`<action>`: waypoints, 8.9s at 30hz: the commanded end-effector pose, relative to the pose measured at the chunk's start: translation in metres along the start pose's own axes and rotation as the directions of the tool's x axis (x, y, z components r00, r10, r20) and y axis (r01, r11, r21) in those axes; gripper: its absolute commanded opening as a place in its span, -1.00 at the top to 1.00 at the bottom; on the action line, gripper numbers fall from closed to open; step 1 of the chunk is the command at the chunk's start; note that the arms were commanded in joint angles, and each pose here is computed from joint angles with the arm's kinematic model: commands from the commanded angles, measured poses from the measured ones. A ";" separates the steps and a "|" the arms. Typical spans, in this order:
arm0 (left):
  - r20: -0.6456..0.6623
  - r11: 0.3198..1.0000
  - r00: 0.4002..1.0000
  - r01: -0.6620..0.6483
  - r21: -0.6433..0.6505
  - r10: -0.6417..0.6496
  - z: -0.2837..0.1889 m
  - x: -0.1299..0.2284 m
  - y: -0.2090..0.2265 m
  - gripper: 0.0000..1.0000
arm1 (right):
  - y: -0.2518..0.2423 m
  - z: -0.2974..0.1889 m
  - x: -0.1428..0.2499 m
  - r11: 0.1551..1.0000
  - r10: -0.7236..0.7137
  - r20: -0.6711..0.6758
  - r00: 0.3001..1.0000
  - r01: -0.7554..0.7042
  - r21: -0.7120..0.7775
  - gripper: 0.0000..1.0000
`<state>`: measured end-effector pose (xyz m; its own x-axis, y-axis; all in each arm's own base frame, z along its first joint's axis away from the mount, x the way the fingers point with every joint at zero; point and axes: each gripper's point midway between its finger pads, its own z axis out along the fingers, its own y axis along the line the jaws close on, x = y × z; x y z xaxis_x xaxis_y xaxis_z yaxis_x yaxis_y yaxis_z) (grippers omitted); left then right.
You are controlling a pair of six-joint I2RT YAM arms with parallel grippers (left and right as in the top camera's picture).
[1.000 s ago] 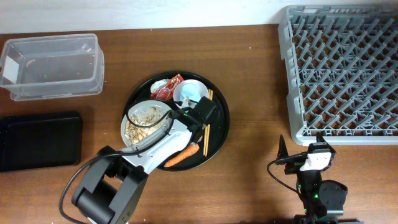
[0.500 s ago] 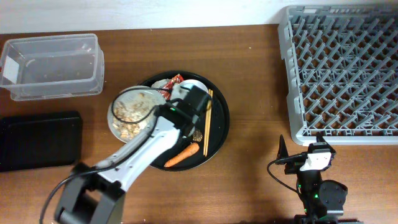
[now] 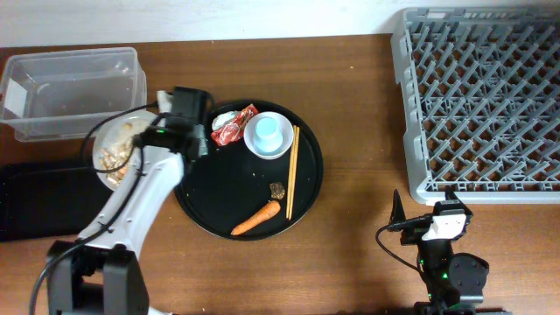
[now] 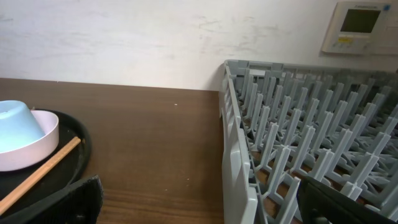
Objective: Sort waste into correct bins and load items into the dishwasher rack
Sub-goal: 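Carry the plate left over the black tray, then tilt the plate with the left gripper to dump rice onto the black tray, then carry the emptied plate back and lower it onto the round tray, then release the plate and grasp the orange carrot with the left gripper, then carry the carrot left and drop it onto the black tray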
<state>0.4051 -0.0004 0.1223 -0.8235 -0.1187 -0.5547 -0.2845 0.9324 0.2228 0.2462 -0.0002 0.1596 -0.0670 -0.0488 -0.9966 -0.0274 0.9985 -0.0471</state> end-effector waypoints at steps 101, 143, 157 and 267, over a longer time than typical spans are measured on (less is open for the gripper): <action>-0.462 -0.180 0.205 0.729 0.661 -0.863 -0.048 -0.066 0.298 0.99 | 0.000 0.000 0.002 1.000 0.005 -0.003 1.000 -0.005 0.001 -0.96; -0.110 0.902 0.991 0.120 0.415 -0.081 -0.082 0.024 -0.088 0.99 | 0.000 0.000 0.002 1.000 0.005 -0.003 1.000 -0.005 0.002 -0.97; -0.223 0.920 0.971 0.006 0.391 0.089 -0.025 0.078 -0.150 0.99 | 0.000 0.000 0.002 1.000 0.005 -0.003 1.000 -0.005 0.002 -0.97; -0.188 0.644 0.703 -0.466 0.607 0.686 -0.046 0.206 -0.156 0.25 | 0.000 0.000 0.002 1.000 0.005 -0.003 1.000 -0.005 0.002 -0.97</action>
<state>0.2579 -0.1841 0.0125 -0.8702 0.4832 -0.0968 0.4909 0.8671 -0.0846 0.2462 -0.0008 0.1595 -0.0675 -0.0481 -0.9966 -0.0240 0.9986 -0.0465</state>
